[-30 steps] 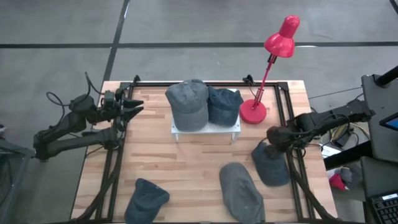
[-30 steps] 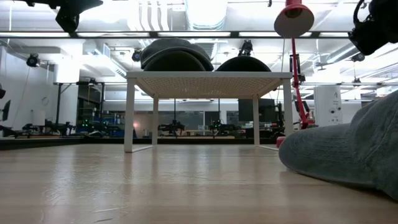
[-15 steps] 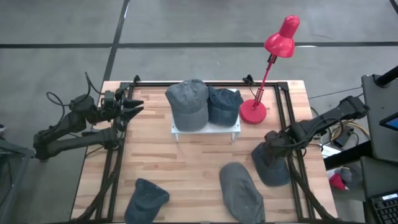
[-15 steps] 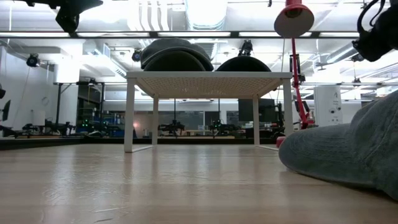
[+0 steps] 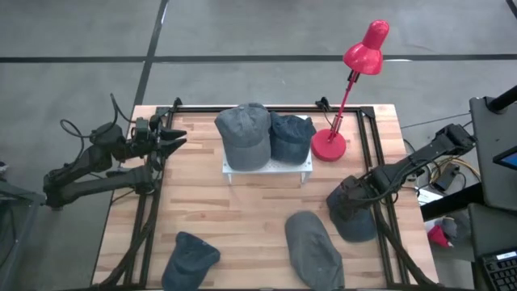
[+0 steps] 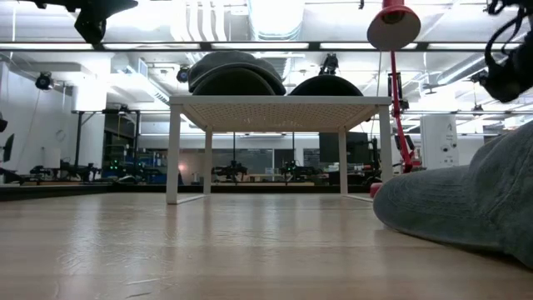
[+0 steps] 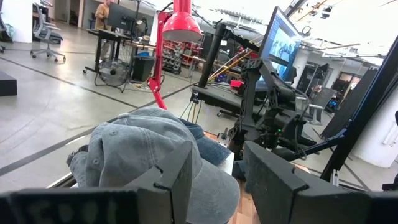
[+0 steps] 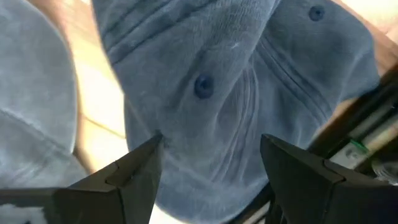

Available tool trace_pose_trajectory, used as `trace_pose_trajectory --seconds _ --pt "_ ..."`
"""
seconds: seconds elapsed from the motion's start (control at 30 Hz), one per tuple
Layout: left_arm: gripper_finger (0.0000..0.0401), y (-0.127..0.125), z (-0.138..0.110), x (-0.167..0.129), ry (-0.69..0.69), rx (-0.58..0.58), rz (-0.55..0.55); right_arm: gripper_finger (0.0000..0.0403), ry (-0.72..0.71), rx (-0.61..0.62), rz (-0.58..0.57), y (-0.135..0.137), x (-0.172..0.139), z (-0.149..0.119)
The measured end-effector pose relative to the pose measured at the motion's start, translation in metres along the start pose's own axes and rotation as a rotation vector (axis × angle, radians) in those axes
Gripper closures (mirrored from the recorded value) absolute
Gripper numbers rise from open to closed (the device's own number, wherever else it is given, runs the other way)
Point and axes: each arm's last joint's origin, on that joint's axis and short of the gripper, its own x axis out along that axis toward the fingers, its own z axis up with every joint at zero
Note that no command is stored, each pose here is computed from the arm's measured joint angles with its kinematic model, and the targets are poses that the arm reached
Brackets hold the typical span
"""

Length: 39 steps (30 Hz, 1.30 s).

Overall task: Pick & Place hat
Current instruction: Stack the right blue cap on the blue cap on the shelf

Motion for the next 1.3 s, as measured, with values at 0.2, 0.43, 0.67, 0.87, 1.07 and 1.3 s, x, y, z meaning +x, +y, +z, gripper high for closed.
trace_pose_trajectory --seconds 0.2,0.43,0.67,0.87,1.07,1.3 --pt "0.0256 0.000 0.000 0.000 0.000 0.000 0.000 0.0135 -0.001 0.017 0.014 -0.006 0.021 0.003" --pt "0.0256 -0.001 0.003 0.000 -0.028 0.002 -0.008 0.0158 0.003 0.049 0.020 -0.011 0.034 0.005" --pt "0.0256 -0.001 0.003 0.000 -0.031 0.002 -0.008 0.0216 0.004 0.045 0.027 -0.010 0.033 0.005" --pt "0.0256 -0.001 0.003 0.000 -0.031 0.002 -0.008 0.0283 0.004 0.037 0.044 -0.009 0.029 0.005" --pt "0.0256 -0.001 0.003 0.000 -0.030 0.002 -0.008 0.0362 0.002 -0.001 0.074 -0.010 0.026 0.004" --pt "0.0256 -0.001 0.003 0.000 -0.028 0.004 -0.008 0.0389 -0.012 -0.056 0.162 -0.013 0.016 0.002"
